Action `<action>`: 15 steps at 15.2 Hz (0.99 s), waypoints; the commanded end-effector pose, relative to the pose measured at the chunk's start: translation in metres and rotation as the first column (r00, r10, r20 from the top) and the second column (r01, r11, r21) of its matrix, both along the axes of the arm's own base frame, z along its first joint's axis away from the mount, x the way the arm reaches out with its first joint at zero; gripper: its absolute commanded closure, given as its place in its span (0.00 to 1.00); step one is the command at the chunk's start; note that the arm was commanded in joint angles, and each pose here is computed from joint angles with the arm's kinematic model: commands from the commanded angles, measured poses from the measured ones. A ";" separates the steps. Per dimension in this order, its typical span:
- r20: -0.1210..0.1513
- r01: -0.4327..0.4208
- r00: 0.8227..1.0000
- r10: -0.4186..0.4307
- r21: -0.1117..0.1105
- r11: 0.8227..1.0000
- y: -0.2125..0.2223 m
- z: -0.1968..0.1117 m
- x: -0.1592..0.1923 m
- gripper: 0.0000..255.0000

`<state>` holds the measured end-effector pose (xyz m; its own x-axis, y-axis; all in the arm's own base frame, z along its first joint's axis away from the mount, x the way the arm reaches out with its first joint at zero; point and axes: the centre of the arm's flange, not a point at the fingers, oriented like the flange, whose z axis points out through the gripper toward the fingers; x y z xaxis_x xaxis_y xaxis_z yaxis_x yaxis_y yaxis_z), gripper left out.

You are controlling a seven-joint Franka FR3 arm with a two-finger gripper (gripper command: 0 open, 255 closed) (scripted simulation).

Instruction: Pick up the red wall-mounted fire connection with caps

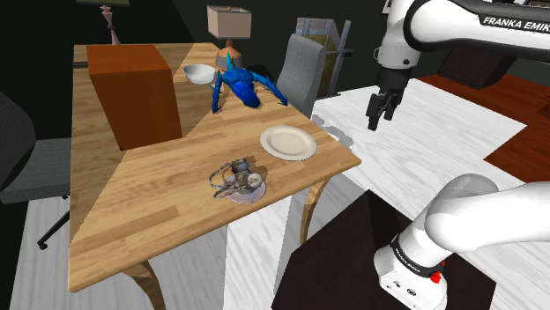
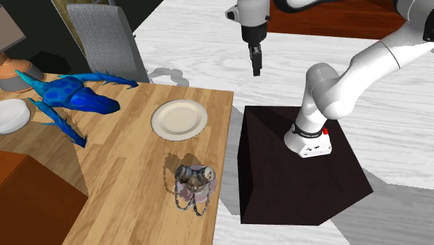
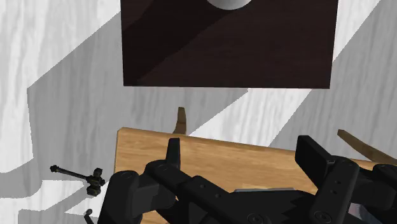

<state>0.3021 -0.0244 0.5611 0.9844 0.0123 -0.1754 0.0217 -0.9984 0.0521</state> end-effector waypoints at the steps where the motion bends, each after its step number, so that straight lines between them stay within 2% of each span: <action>1: 0.000 0.000 1.000 0.000 0.000 1.000 0.000 0.000 0.000 0.00; 15: 0.051 -0.041 0.998 0.036 0.088 0.995 0.118 -0.081 0.094 0.00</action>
<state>0.3895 0.0833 0.4874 0.9898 0.0606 -0.1286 0.0575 -0.9979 -0.0282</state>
